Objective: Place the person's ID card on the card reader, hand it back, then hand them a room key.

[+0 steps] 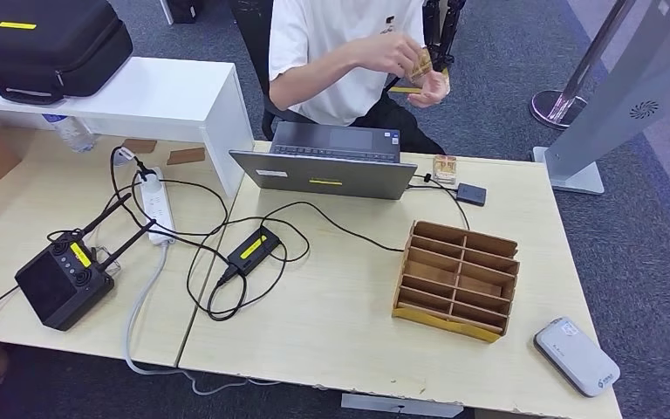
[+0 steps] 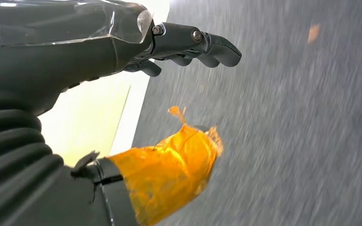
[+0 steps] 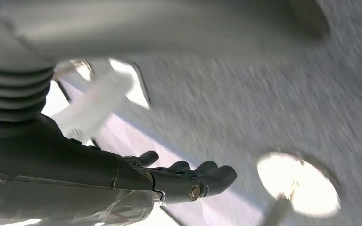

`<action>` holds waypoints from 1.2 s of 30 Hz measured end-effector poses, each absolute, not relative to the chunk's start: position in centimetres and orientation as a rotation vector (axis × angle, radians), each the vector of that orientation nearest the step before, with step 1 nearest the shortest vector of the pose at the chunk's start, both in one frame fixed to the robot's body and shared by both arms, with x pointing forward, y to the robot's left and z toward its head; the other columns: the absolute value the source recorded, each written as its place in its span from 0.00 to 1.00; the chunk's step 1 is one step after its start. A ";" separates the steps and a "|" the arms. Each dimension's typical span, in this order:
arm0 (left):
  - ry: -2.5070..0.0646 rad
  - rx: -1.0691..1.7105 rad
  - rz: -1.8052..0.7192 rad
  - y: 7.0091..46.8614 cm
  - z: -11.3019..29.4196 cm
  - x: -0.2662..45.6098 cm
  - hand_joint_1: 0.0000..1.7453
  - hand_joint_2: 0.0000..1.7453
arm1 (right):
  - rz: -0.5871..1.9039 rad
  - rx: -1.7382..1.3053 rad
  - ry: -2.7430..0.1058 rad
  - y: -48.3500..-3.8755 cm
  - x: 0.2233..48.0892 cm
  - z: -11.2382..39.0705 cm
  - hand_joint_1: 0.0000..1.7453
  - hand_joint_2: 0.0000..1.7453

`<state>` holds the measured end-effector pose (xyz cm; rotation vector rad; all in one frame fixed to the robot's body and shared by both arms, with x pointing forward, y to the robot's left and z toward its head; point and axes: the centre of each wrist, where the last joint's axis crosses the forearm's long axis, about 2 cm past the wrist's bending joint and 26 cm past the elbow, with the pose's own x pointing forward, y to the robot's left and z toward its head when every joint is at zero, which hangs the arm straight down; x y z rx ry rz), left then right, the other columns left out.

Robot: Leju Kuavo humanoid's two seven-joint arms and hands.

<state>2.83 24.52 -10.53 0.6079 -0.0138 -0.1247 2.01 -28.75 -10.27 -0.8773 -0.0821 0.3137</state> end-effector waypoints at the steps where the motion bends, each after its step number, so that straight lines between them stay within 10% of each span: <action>1: 0.008 0.571 -0.122 24.3 -10.6 2.9 0.00 0.00 | 0.303 -0.852 -0.066 -28.5 1.8 -10.4 0.00 0.00; 5: 0.054 0.502 -0.103 23.6 -10.6 3.1 0.00 0.00 | 0.281 -0.786 -0.035 -28.2 1.6 -10.7 0.00 0.00; 9: 0.071 0.485 -0.081 23.3 -10.6 3.2 0.00 1.00 | 0.270 -0.752 -0.027 -28.0 1.6 -10.7 0.00 0.00; 16: 0.086 0.479 -0.022 23.3 -10.6 3.0 0.00 1.00 | 0.274 -0.689 -0.020 -27.4 1.7 -10.8 0.00 0.00; 20: 0.086 0.443 0.011 23.3 -10.6 3.0 0.00 1.00 | 0.289 -0.662 -0.016 -26.8 1.7 -10.9 0.00 1.00; 36: 0.048 0.364 0.050 23.2 -10.7 2.8 0.00 1.00 | 0.312 -0.586 -0.031 -26.1 1.6 -10.9 0.00 1.00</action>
